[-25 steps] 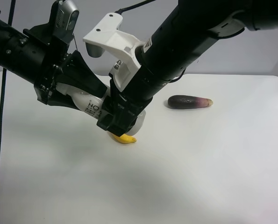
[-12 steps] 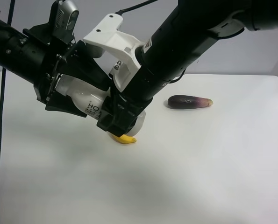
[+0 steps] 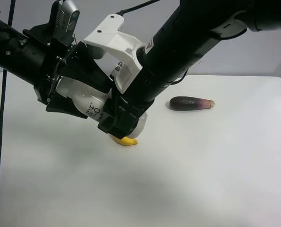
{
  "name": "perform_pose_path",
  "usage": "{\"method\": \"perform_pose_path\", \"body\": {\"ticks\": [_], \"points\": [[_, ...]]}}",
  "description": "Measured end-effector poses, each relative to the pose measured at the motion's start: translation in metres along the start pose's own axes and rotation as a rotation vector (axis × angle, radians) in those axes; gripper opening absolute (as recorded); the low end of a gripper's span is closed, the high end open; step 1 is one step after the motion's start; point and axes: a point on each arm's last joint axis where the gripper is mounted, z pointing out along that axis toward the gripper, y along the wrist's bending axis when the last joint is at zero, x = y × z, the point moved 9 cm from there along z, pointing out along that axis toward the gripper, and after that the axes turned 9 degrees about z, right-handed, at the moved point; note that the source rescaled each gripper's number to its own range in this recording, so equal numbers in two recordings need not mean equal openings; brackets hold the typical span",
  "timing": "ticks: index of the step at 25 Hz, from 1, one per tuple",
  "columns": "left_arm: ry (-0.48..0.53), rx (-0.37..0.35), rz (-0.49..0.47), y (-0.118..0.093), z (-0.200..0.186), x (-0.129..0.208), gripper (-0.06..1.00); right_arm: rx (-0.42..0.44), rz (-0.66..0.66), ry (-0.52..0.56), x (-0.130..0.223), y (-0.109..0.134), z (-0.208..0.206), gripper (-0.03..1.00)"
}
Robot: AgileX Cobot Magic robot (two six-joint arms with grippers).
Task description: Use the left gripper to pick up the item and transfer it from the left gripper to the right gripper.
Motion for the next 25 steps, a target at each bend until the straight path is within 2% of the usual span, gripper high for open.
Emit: {"method": "perform_pose_path", "body": {"ticks": [12, 18, 25], "points": [[0.019, -0.008, 0.056, -0.002, -0.003, 0.000, 0.82, -0.002, 0.007, -0.004, -0.001, 0.000, 0.000, 0.00], [-0.069, -0.040, 0.095, -0.002, -0.027, -0.026, 0.83, 0.000, 0.008, -0.008, -0.002, 0.000, 0.000, 0.00], [-0.134, -0.073, 0.055, 0.015, -0.049, -0.035, 0.83, -0.001, 0.010, -0.009, -0.002, 0.000, 0.000, 0.00]]}}
